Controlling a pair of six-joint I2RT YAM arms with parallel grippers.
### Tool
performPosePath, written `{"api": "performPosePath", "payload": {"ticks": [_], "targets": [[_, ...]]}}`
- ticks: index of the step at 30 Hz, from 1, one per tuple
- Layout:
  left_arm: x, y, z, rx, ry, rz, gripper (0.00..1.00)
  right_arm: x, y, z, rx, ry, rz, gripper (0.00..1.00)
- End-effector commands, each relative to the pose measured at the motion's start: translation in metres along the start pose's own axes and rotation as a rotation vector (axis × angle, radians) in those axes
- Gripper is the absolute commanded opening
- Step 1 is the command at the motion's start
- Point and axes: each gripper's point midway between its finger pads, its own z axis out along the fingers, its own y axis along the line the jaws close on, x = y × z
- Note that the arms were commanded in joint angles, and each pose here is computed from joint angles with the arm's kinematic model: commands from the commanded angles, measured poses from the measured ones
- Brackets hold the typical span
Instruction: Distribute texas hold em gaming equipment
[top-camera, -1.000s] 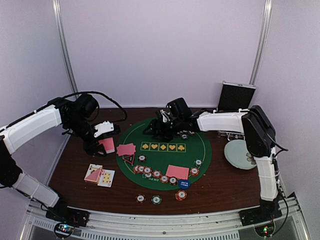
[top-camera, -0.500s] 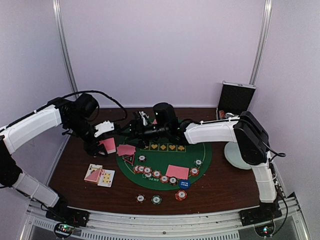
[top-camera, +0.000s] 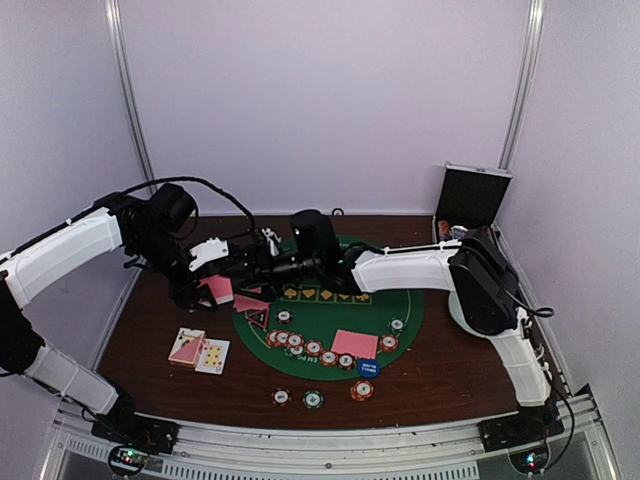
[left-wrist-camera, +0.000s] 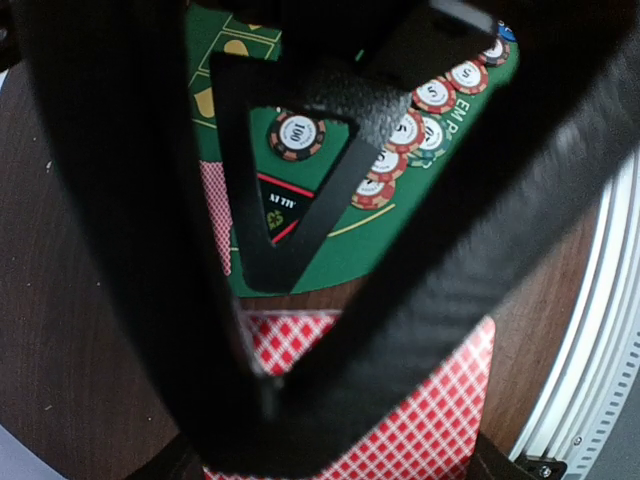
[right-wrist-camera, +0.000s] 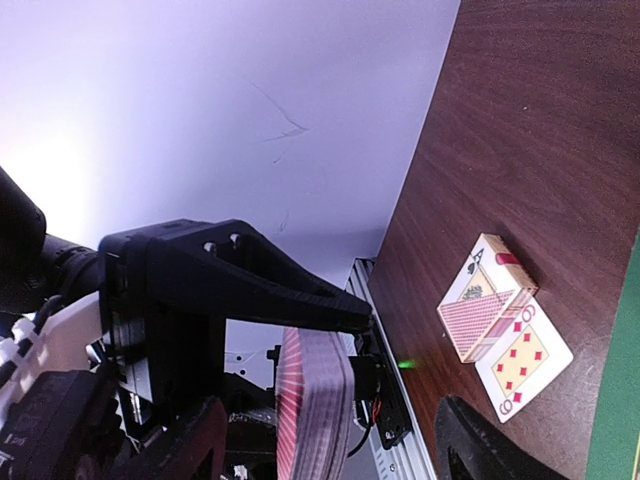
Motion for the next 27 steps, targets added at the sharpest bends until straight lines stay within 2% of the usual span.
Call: {"api": "performPosePath", "payload": {"ticks": [1, 14, 27], "targets": [[-0.018, 0.004, -0.012, -0.016, -0.065, 0.009, 0.00, 0.013, 0.009, 0.018, -0.037, 0.059, -0.001, 0.75], [-0.021, 0.005, -0.013, -0.017, -0.071, 0.013, 0.00, 0.020, -0.008, 0.030, 0.012, 0.092, 0.050, 0.72], [-0.019, 0.004, -0.014, -0.020, -0.069, 0.017, 0.00, 0.005, -0.029, 0.005, 0.086, 0.039, 0.089, 0.65]]}}
